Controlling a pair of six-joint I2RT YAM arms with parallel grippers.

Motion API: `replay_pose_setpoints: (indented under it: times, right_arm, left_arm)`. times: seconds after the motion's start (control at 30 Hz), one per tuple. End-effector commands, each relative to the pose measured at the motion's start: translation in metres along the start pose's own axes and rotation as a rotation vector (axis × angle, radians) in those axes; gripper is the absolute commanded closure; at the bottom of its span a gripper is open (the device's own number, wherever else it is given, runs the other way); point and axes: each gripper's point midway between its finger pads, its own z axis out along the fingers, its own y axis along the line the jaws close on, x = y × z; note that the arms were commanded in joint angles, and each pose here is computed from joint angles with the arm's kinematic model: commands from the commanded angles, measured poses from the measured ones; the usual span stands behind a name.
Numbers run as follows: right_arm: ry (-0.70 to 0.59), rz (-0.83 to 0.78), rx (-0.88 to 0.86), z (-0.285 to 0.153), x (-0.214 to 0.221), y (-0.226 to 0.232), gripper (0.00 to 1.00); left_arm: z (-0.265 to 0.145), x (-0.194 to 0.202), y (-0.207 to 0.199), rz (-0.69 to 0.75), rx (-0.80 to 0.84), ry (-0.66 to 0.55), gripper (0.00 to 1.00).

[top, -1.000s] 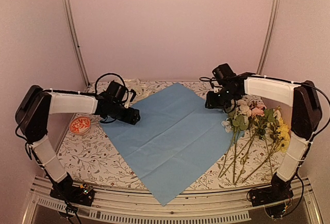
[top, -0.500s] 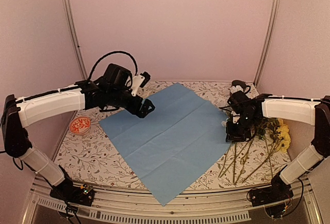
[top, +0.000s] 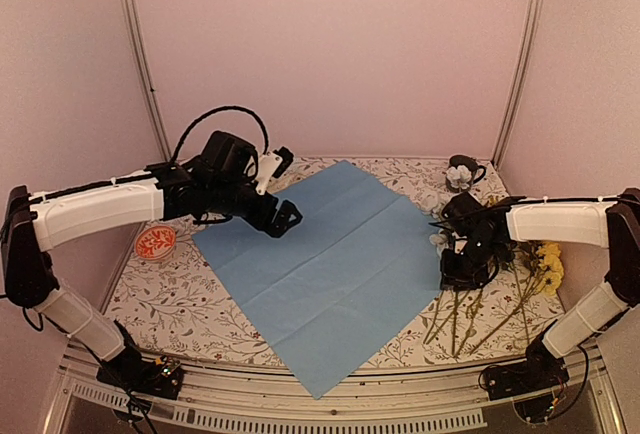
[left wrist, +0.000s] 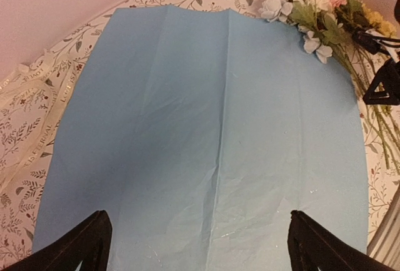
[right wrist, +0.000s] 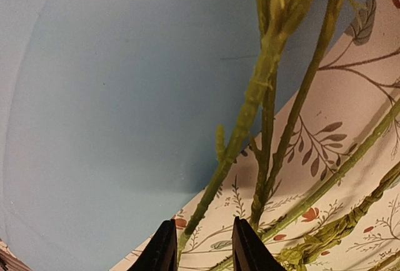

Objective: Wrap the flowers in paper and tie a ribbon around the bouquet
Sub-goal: Pick up the fake flower from the center of the board.

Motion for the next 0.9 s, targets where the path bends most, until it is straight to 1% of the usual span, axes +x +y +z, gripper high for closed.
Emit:
replay_pose_setpoints:
  times: [0.0,0.1,0.2,0.27,0.3,0.37,0.47,0.57,0.63,0.73,0.8,0.83,0.87]
  right_arm:
    - [-0.064,0.011,0.010,0.012,-0.017,0.003,0.71]
    - [-0.078,0.006,0.037,0.015,-0.023,-0.001,0.73]
    - [-0.080,-0.002,0.031,0.019,-0.026,0.000,0.75]
    - [-0.078,-0.004,0.039,0.021,-0.027,-0.003,0.78]
    - [-0.080,-0.003,0.044,0.022,-0.027,-0.004,0.83]
    - [-0.095,0.003,0.044,0.018,-0.027,-0.006,0.99]
    - [-0.167,0.028,0.002,-0.008,-0.035,-0.002,1.00]
    - [-0.335,0.083,-0.009,-0.060,-0.053,-0.010,1.00]
    - [-0.477,0.142,-0.017,-0.106,-0.065,-0.020,1.00]
    - [-0.695,0.222,-0.068,-0.189,-0.078,-0.033,1.00]
    - [-0.858,0.254,-0.146,-0.250,-0.086,-0.036,1.00]
    - [-0.930,0.243,-0.207,-0.277,-0.091,-0.030,1.00]
    - [-0.998,0.185,-0.285,-0.305,-0.095,-0.018,1.00]
  left_arm:
    - [-0.020,-0.025,0.018,-0.069,0.013,-0.092,0.01]
    - [-0.033,-0.030,0.039,-0.122,-0.002,-0.123,0.01]
    - [-0.044,-0.032,0.057,-0.100,-0.097,-0.162,0.01]
    - [-0.044,-0.029,0.065,-0.089,-0.141,-0.164,0.01]
    - [-0.043,-0.028,0.067,-0.081,-0.154,-0.159,0.01]
    - [-0.039,-0.024,0.070,-0.071,-0.170,-0.139,0.01]
    - [-0.035,-0.020,0.074,-0.067,-0.192,-0.123,0.01]
    - [-0.033,-0.019,0.075,-0.061,-0.198,-0.114,0.01]
    - [-0.032,-0.017,0.078,-0.052,-0.217,-0.106,0.01]
    - [-0.033,-0.016,0.081,-0.045,-0.234,-0.103,0.01]
    - [-0.034,-0.018,0.080,-0.045,-0.232,-0.108,0.01]
    - [-0.035,-0.019,0.080,-0.046,-0.228,-0.113,0.01]
    - [-0.037,-0.021,0.078,-0.047,-0.221,-0.118,0.01]
